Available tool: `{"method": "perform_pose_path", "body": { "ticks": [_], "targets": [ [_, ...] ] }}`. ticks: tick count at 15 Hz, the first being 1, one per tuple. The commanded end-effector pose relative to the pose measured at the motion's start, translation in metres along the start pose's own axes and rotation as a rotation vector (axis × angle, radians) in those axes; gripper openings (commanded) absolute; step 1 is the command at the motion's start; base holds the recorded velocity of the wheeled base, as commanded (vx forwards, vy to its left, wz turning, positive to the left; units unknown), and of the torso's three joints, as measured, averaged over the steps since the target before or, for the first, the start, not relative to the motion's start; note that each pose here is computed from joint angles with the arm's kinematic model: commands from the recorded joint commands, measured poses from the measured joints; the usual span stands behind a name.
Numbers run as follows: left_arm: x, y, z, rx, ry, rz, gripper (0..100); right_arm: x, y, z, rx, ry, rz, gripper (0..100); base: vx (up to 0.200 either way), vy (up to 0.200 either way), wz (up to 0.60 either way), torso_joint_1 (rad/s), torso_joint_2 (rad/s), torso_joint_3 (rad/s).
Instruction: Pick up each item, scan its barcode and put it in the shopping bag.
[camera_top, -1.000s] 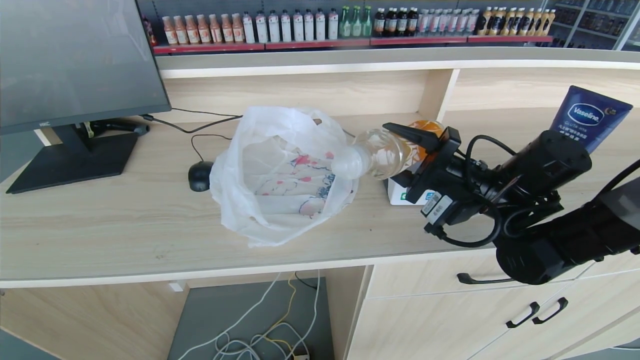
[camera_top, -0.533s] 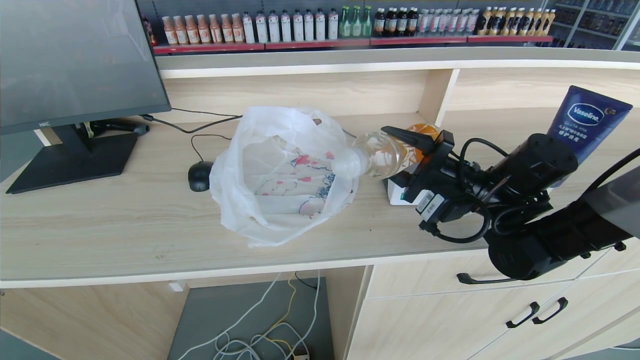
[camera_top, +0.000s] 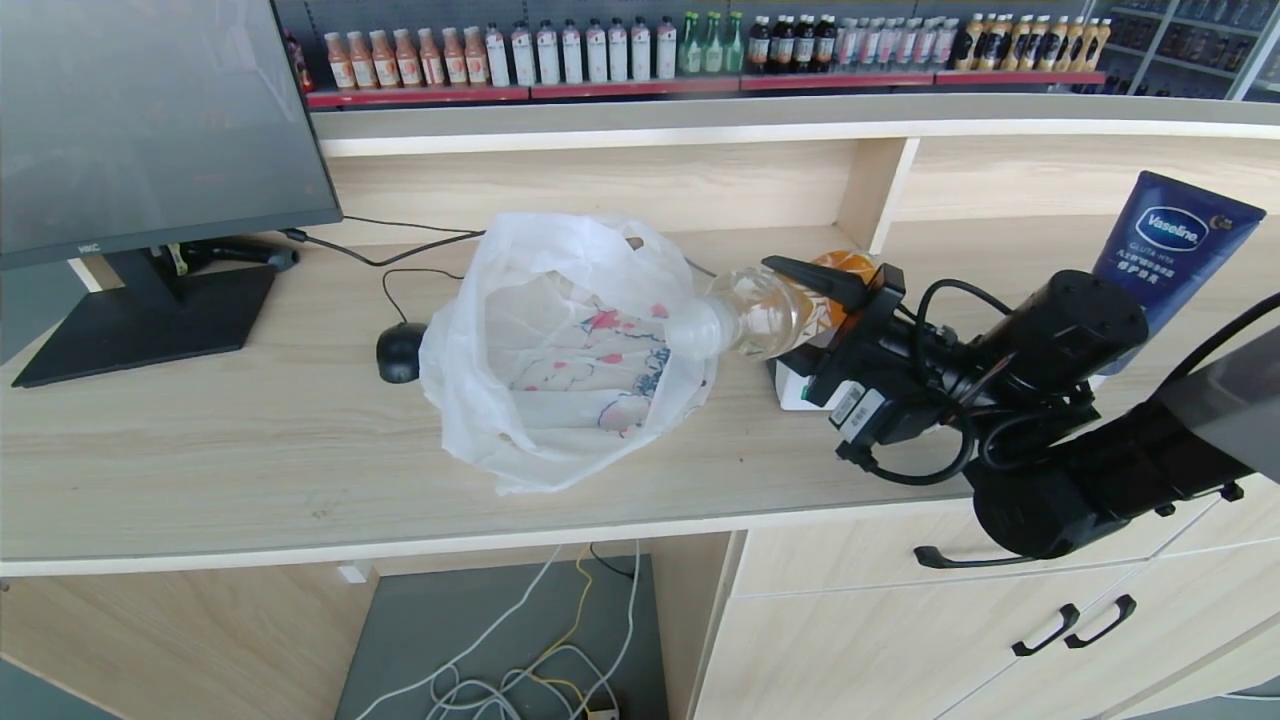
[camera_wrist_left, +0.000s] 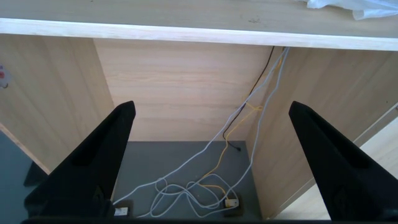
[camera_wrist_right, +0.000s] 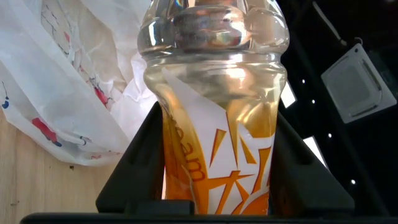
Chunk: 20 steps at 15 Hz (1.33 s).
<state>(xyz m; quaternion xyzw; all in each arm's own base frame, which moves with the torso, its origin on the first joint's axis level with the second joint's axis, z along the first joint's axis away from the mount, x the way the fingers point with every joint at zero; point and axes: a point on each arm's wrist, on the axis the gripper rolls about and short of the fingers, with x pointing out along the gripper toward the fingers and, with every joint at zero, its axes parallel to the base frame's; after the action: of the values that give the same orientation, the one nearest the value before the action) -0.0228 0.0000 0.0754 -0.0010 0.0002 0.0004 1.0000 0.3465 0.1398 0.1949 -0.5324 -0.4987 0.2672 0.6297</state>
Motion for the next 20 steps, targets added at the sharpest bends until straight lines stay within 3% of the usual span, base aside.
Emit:
{"method": "perform_pose_path", "body": {
  "ticks": [1, 13, 15, 20],
  "targets": [
    [0.0, 0.0, 0.0, 0.0, 0.001, 0.001, 100, 0.0, -0.001, 0.0, -0.002, -0.002, -0.001, 0, 0.0, 0.0, 0.0, 0.0, 0.0, 0.0],
    [0.0, 0.0, 0.0, 0.0, 0.0, 0.001, 100, 0.001, -0.005, 0.003, -0.004, -0.008, -0.009, 0, 0.0, 0.0, 0.0, 0.0, 0.0, 0.0],
    [0.0, 0.0, 0.0, -0.001, 0.0, 0.001, 100, 0.007, -0.023, 0.016, -0.024, -0.039, -0.047, 0, 0.0, 0.0, 0.0, 0.0, 0.0, 0.0],
    [0.0, 0.0, 0.0, 0.0, 0.0, -0.001, 100, 0.023, -0.038, 0.047, 0.014, -0.088, -0.1, 0, 0.0, 0.0, 0.0, 0.0, 0.0, 0.0]
  ]
}}
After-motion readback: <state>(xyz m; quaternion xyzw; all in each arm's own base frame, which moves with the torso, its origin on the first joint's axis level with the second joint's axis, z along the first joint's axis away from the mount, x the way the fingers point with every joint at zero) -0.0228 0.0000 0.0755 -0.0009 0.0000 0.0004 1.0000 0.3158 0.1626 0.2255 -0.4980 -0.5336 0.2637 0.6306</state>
